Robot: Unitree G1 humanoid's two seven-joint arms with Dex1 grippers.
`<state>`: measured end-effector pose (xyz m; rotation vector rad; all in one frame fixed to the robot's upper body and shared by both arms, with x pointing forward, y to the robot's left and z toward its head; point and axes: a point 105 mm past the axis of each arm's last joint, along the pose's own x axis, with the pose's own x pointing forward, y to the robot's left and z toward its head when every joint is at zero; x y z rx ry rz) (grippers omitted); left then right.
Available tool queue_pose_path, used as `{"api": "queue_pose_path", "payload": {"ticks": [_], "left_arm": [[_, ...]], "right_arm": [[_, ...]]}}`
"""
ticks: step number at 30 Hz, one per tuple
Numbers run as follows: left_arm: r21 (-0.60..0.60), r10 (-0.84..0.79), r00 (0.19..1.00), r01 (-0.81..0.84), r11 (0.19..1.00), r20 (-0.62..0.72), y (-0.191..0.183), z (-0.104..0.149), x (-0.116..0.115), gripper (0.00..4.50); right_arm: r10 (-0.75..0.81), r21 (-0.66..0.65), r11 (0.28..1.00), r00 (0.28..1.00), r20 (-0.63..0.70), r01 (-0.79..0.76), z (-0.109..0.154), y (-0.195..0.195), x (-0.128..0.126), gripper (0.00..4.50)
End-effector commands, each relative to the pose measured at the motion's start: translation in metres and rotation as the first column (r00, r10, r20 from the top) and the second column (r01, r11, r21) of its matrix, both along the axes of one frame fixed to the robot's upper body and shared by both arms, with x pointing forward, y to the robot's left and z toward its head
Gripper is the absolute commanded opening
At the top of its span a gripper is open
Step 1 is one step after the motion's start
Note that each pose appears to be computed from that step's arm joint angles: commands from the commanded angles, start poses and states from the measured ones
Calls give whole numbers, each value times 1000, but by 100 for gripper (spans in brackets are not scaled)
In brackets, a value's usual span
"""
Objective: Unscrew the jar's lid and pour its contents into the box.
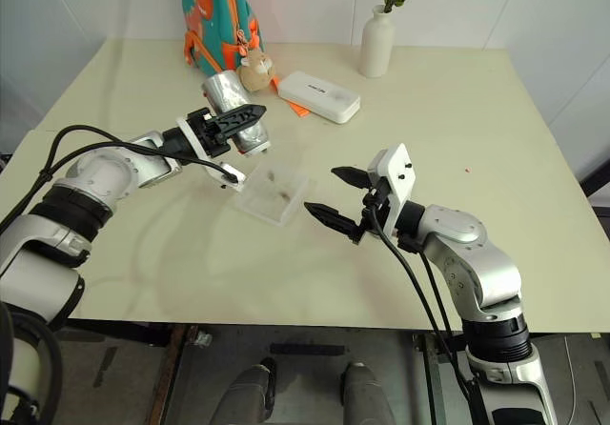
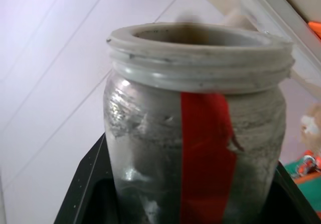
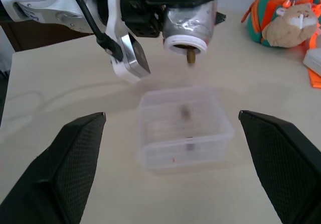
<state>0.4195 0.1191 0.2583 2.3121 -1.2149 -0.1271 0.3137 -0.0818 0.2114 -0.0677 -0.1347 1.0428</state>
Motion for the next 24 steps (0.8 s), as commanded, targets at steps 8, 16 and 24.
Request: {"api": "queue_pose_path", "payload": {"ticks": [8,16,24], "left_arm": [[-171,61,996,-71,983,-64,29,21,-3,197],[-778,-341,700,-542,318,-628,94,9,18,197],[-497,-786,534,-796,-344,-312,146,-43,27,197]], "right_arm": [[12,46,999,999,51,-14,10,3,-2,447],[11,23,1000,999,51,-13,8,-1,-4,447],[-2,-39,999,997,75,5,6,-8,-2,447]]}}
